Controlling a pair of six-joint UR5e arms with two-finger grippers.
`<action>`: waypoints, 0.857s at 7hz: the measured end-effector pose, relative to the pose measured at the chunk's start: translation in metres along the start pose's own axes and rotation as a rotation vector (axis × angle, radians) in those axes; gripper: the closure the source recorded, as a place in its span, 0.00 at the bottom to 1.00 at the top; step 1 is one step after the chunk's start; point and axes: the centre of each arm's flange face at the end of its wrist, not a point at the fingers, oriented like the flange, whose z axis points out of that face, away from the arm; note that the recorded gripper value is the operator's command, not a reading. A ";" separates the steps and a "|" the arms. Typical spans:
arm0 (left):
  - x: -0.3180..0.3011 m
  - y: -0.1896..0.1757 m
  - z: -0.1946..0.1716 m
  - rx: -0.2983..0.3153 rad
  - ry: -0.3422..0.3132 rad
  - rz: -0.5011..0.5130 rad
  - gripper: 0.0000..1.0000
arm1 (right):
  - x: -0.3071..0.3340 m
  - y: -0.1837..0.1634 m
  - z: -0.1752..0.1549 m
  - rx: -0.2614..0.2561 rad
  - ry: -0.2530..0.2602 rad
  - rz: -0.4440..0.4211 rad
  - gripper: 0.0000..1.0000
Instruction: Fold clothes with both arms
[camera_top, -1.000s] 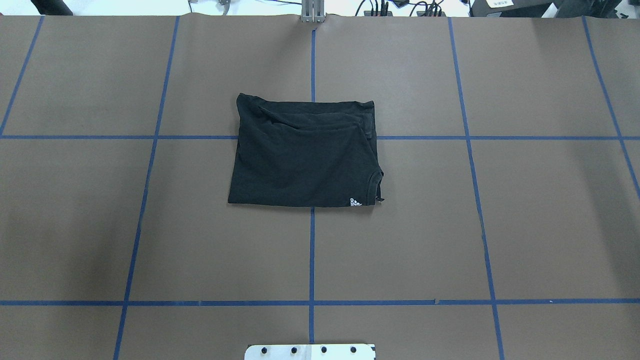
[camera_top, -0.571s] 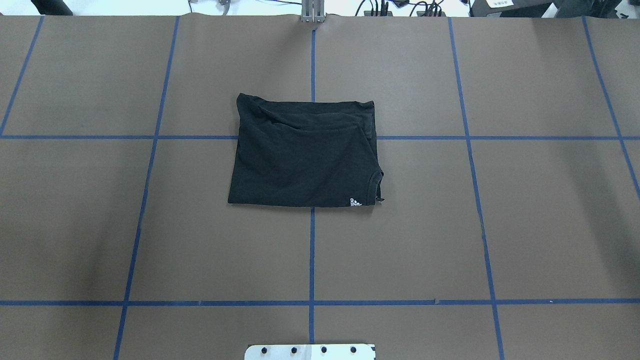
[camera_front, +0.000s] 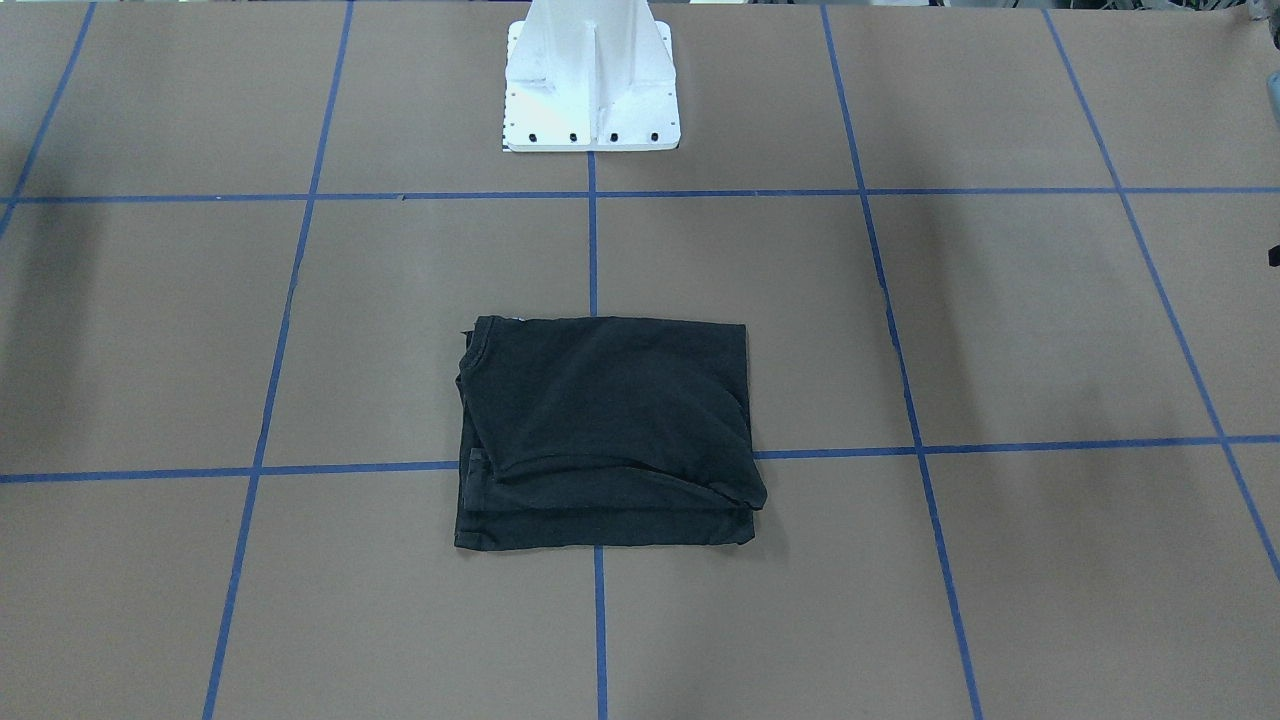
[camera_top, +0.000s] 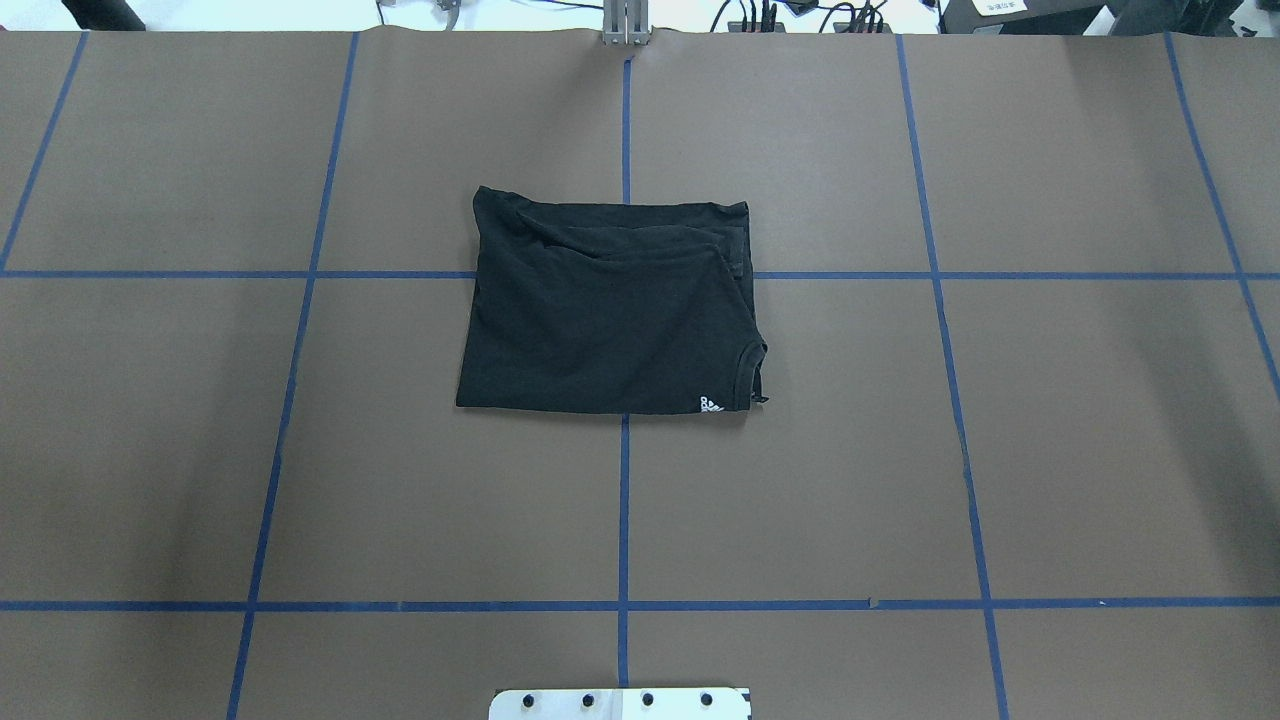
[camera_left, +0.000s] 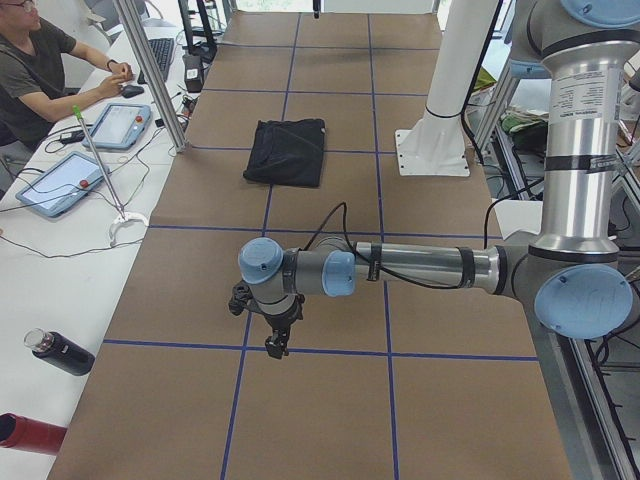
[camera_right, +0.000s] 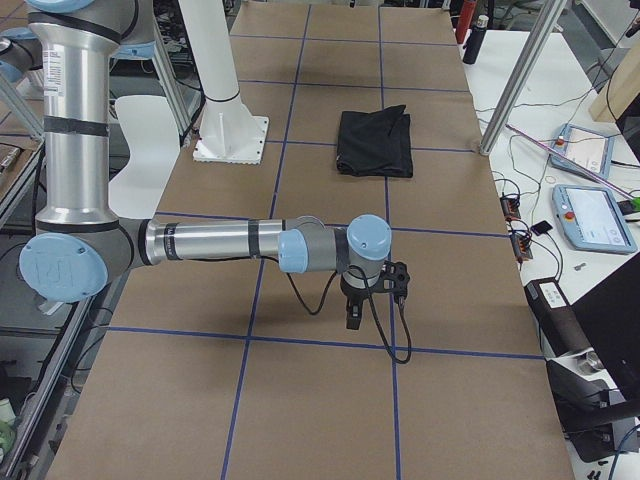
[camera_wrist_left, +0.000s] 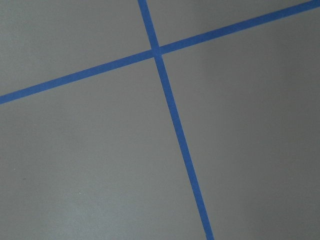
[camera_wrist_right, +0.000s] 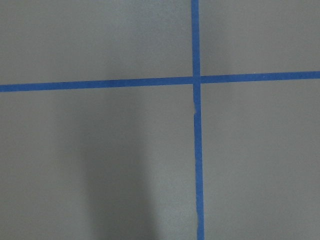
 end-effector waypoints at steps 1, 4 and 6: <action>0.000 0.000 0.000 0.001 -0.001 0.001 0.00 | 0.008 0.003 0.003 0.009 0.003 -0.001 0.00; -0.003 0.001 -0.004 0.009 -0.001 -0.006 0.00 | 0.033 0.010 -0.011 0.046 -0.004 0.042 0.00; -0.013 0.007 -0.016 0.033 -0.006 -0.030 0.00 | 0.037 0.012 -0.015 0.051 -0.008 0.057 0.00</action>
